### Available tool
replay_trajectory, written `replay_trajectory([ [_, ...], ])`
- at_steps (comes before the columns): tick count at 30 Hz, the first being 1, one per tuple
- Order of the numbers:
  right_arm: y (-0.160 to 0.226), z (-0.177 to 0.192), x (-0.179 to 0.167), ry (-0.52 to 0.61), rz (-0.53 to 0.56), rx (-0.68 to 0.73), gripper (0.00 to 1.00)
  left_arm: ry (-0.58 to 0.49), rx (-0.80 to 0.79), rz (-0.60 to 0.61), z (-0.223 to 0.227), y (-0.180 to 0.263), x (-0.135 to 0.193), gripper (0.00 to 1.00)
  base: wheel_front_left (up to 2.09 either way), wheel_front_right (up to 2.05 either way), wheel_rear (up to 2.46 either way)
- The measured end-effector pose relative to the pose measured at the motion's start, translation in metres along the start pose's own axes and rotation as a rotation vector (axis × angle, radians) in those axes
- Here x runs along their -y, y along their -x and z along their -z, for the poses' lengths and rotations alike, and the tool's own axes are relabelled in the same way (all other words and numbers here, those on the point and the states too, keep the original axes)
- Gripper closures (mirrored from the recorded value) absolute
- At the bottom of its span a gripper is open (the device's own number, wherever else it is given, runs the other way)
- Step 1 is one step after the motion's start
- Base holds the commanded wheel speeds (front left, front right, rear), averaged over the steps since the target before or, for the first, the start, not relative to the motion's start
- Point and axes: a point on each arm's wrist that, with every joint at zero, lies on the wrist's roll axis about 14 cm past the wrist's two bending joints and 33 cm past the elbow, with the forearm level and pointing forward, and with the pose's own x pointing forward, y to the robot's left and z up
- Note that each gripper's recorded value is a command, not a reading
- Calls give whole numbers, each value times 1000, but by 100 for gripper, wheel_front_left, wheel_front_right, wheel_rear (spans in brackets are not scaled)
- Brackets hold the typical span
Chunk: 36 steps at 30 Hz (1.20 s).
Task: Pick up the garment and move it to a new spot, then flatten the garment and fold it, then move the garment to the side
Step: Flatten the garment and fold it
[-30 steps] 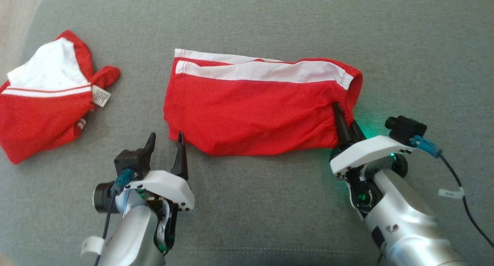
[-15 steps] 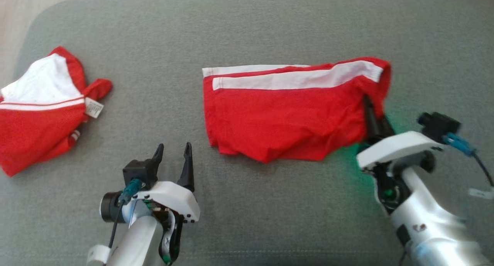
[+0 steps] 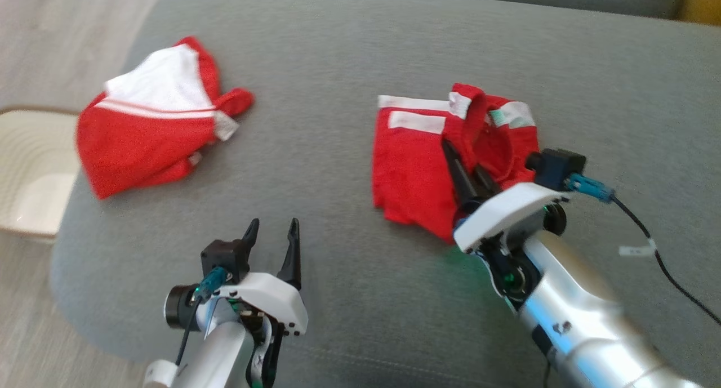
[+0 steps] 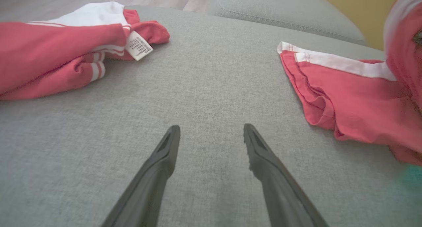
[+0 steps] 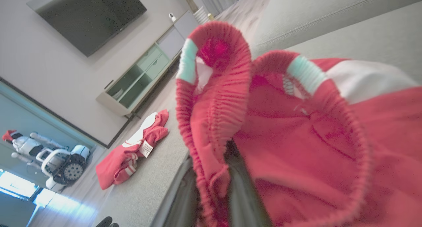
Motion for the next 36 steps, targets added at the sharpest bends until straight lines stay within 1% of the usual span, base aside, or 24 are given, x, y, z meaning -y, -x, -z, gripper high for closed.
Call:
replay_trajectory([
  [2, -10, 3, -12, 23, -35, -16, 0, 2, 3, -27, 0, 5, -9, 0, 0, 0, 0],
  [4, -20, 0, -25, 30, -67, -3, 0, 5, 5, -50, 0, 9, -16, 0, 0, 0, 0],
  [8, -28, -7, -34, 55, -84, 19, 0, 10, -3, -78, 4, 16, -23, 0, 0, 0, 0],
  [11, -28, -17, -30, 68, -70, 52, 0, 16, -5, -76, 6, 20, -21, 0, 0, 0, 0],
  [14, -21, -30, -11, 86, -12, 91, 0, 14, 17, -59, -1, 15, -15, 0, 0, 0, 0],
  [16, -15, -58, 5, 75, 39, 179, 0, 13, 33, -44, -7, 11, -10, 0, 0, 0, 0],
  [19, 6, -88, 36, 124, 131, 278, 0, -6, 56, -25, -14, 5, -3, 0, 0, 0, 0],
  [21, 27, -89, 62, 158, 212, 299, 0, -15, 64, -5, -17, 1, 4, 0, 0, 0, 0],
  [23, 52, -82, 87, 181, 301, 301, 0, -18, 75, 8, -21, -3, 8, 0, 0, 0, 0],
  [26, 86, -72, 115, 217, 405, 291, 0, -28, 94, 30, -27, -8, 16, 0, 0, 0, 0],
  [30, 113, -70, 126, 287, 468, 291, 0, -47, 111, 50, -33, -13, 22, 0, 0, 0, 0],
  [32, 120, -71, 126, 321, 477, 291, 0, -50, 117, 53, -34, -14, 24, 0, 0, 0, 0],
  [36, 133, -61, 121, 336, 479, 278, 0, -63, 103, 59, -27, -7, 25, 0, 0, 0, 0],
])
